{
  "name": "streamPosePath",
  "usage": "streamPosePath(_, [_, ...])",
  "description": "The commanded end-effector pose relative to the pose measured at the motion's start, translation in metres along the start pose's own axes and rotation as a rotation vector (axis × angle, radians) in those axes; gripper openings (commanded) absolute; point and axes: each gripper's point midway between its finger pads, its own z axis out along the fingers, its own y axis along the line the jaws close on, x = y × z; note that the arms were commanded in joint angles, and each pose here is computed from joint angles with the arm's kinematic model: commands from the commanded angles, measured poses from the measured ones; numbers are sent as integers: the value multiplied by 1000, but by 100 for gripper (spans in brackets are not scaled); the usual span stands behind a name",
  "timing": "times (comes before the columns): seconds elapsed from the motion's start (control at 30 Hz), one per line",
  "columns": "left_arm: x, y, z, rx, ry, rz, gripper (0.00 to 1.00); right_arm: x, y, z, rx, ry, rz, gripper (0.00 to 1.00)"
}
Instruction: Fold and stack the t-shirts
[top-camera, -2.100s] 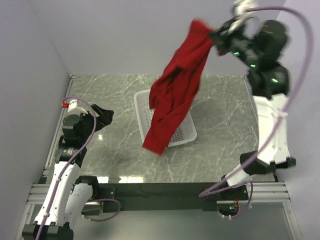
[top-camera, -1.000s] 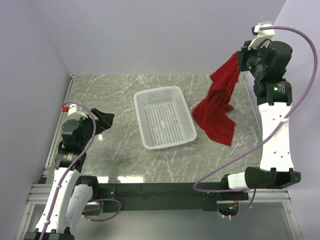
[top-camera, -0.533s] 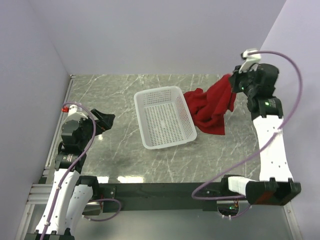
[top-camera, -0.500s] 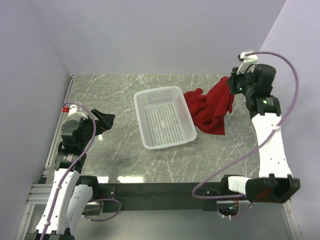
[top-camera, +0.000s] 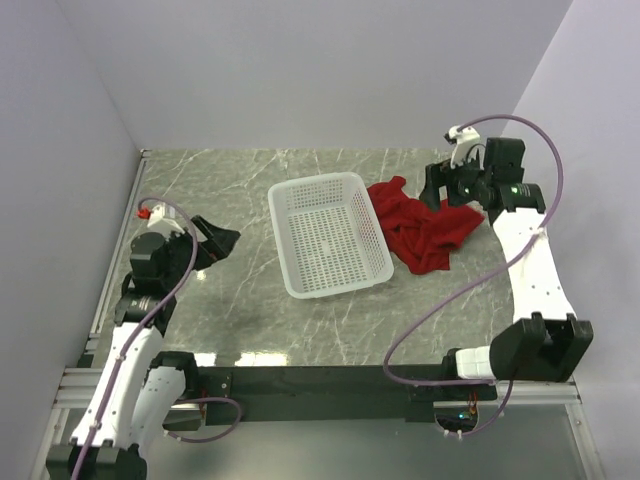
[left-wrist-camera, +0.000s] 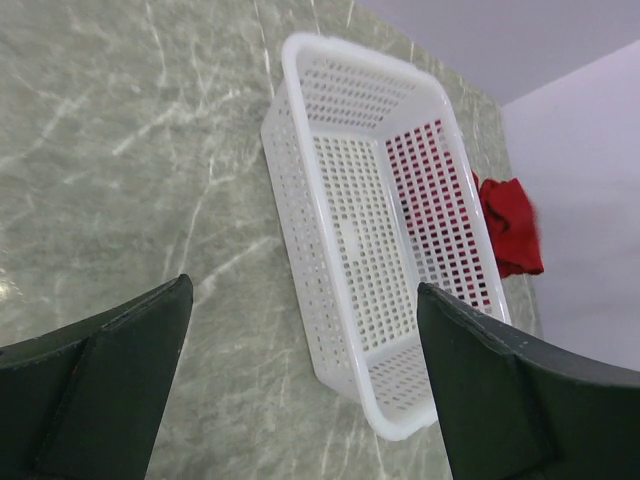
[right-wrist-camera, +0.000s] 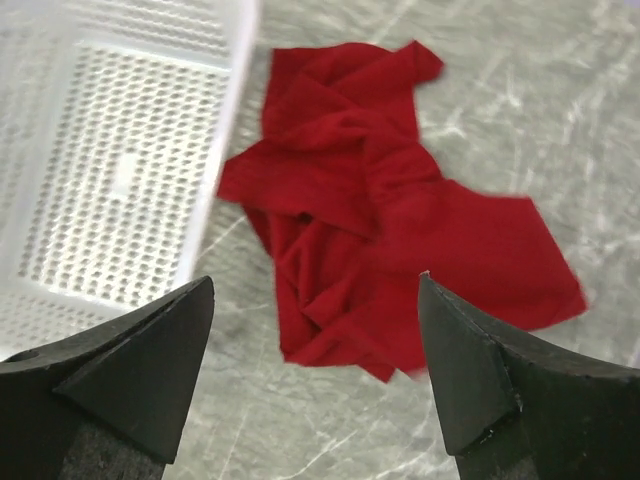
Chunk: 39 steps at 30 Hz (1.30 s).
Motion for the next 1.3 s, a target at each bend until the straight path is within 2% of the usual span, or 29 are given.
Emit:
streamPosePath(0.0, [15, -12, 11, 70, 89, -51, 99, 11, 23, -8, -98, -40, -52, 88])
streamPosePath(0.1, [25, -13, 21, 54, 152, -55, 99, 48, 57, 0, -279, 0, -3, 86])
streamPosePath(0.13, [31, -10, 26, 35, 179, -59, 99, 67, 80, 3, -400, 14, 39, 85])
streamPosePath(0.23, [39, -13, 38, 12, 221, -52, 97, 98, 105, 2, -522, 10, 78, 85])
streamPosePath(0.5, [70, -30, 80, -91, 323, -51, 89, 109, 105, 3, -495, -21, 53, 85])
streamPosePath(0.63, [103, -27, 103, -235, 408, -7, 86, 110, 103, 4, -490, -24, 61, 85])
streamPosePath(0.67, [106, -14, 102, -321, 409, 21, 86, 109, 102, 4, -490, -28, 62, 85])
streamPosePath(0.7, [102, -22, 107, -340, 394, 36, 85, 109, 102, 4, -488, -28, 61, 85])
streamPosePath(0.77, [108, -7, 113, -433, 398, 79, 82, 108, 101, 4, -486, -33, 65, 85])
streamPosePath(0.87, [118, 0, 120, -492, 433, 120, 67, 108, 99, 3, -483, -37, 74, 85])
streamPosePath(0.9, [119, -1, 123, -487, 434, 124, 54, 107, 99, 2, -482, -39, 73, 85])
streamPosePath(0.97, [124, 2, 128, -484, 445, 140, 36, 107, 97, 2, -478, -42, 77, 85])
streamPosePath(1.0, [121, 2, 130, -491, 432, 151, 21, 107, 97, 2, -478, -42, 77, 85])
streamPosePath(1.07, [117, 6, 131, -501, 426, 191, 11, 106, 97, 1, -478, -45, 78, 85])
streamPosePath(1.1, [108, 9, 133, -524, 391, 217, 1, 107, 96, 1, -476, -41, 85, 85])
streamPosePath(1.27, [66, 36, 129, -553, 341, 360, 1, 106, 95, 0, -476, -46, 87, 85])
